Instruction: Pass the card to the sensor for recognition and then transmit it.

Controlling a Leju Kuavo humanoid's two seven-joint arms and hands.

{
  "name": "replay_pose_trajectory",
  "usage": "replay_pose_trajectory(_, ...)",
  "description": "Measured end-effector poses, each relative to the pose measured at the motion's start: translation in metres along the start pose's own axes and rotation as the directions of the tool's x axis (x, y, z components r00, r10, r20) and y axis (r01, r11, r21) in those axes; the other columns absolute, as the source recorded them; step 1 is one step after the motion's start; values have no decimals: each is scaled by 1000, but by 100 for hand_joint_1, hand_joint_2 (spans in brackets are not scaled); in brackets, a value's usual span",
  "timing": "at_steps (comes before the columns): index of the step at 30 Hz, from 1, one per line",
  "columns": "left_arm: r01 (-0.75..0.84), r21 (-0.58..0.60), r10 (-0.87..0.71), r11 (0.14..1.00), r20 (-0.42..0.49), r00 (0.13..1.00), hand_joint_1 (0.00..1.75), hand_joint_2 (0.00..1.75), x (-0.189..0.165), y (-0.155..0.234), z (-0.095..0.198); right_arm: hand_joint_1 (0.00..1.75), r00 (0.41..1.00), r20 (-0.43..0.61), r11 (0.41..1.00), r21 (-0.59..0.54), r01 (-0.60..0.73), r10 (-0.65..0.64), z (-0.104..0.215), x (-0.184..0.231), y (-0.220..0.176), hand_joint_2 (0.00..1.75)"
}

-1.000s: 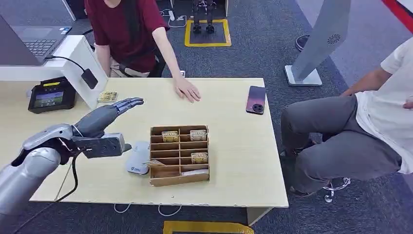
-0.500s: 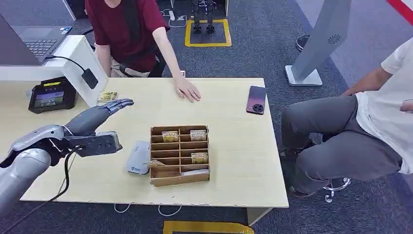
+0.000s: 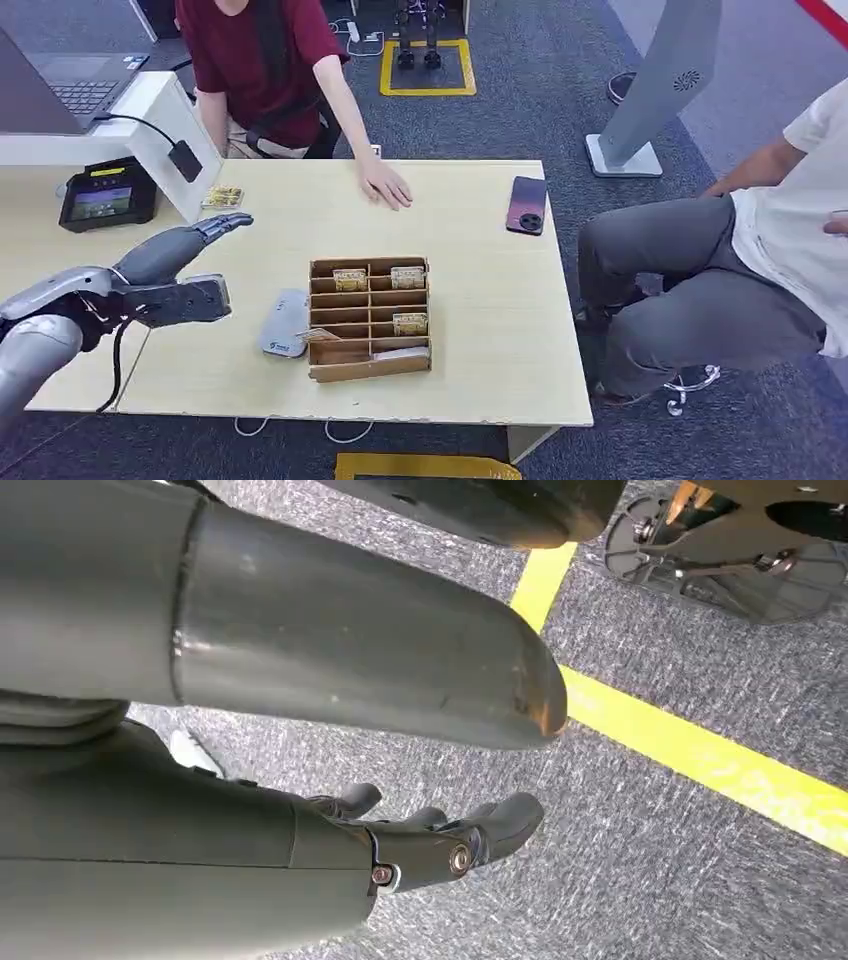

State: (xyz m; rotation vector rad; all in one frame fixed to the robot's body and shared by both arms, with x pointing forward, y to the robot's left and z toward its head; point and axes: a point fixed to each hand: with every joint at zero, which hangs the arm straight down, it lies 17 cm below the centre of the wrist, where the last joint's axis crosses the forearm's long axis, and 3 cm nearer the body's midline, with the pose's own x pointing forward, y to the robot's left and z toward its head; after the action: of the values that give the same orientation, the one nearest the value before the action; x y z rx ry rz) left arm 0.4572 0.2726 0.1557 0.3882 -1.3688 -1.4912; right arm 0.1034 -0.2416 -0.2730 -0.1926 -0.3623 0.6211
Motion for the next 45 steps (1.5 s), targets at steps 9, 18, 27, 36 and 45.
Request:
replay_pose_trajectory(9, -62, -84, 59, 995, -33, 998, 0, 175, -8, -61, 10, 0, 1000, 6, 1000, 2, -8, 8, 0, 3, 1, 0)
replay_pose_trajectory(18, -96, -143, 90, 985, -49, 995, 0, 175, -4, -141, 30, 0, 1000, 6, 1000, 3, -7, 7, 0, 4, 2, 0)
replay_pose_trajectory(27, -119, -180, 116, 976, -25, 993, 0, 175, 15, -178, 33, 0, 1000, 8, 1000, 4, -10, 10, 0, 5, 3, 0)
replay_pose_trajectory(36, -196, -148, 202, 969, 29, 979, 0, 175, 46, -183, 20, 0, 1000, 8, 1000, 4, -13, 13, 0, 5, 3, 0)
replay_pose_trajectory(45, -216, -103, 224, 971, 71, 972, 0, 175, 72, -178, 4, 0, 1000, 10, 1000, 1, -15, 15, 0, 6, 4, 0)
